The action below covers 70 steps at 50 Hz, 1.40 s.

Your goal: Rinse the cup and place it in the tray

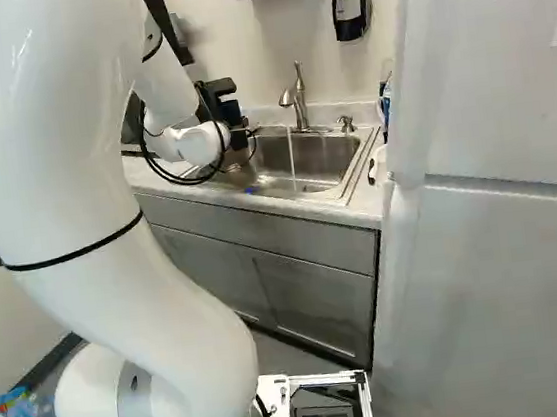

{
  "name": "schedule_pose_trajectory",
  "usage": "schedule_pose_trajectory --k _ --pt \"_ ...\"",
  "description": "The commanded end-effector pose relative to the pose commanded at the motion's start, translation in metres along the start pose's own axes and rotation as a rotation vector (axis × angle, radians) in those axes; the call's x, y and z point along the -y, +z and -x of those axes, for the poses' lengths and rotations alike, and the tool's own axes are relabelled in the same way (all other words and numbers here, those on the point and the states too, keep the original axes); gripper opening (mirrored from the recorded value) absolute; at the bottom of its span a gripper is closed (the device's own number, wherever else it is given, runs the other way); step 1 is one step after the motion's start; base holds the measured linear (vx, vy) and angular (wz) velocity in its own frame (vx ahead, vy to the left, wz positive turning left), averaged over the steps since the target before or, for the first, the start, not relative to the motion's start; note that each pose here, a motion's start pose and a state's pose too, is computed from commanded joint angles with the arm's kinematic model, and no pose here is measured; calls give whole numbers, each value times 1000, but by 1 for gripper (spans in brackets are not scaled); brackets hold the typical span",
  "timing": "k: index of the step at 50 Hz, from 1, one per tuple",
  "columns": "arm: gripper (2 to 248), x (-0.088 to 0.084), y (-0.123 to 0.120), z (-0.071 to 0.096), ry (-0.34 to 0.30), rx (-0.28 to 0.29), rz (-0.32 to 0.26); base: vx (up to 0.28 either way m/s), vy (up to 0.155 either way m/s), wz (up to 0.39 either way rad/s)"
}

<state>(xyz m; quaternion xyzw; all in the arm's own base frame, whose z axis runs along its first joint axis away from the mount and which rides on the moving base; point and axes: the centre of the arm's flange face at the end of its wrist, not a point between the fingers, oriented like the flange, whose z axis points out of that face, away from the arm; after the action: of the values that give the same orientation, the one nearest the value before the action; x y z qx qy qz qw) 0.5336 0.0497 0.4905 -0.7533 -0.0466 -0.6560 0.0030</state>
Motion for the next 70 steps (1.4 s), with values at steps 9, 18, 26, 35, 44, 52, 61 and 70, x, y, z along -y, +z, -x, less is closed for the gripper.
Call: schedule_pose_trajectory --k 9,18,26,35,44,52,61,70 --pt "120 0 0 0 0 0 0 0 0 0" --pt "120 2 2 0 0 -1 -3 0 0 0" --pt "120 9 11 -1 -2 -4 -16 0 0 0" --pt "120 19 25 -7 -4 -17 -31 0 0 0" --pt "120 26 41 -18 -4 -41 -41 0 0 0" --pt "120 30 57 -22 -4 -53 -47 0 0 0" --pt "120 37 76 -23 -5 -62 -54 0 0 0" --pt "120 46 92 -24 -5 -71 -66 0 0 0"
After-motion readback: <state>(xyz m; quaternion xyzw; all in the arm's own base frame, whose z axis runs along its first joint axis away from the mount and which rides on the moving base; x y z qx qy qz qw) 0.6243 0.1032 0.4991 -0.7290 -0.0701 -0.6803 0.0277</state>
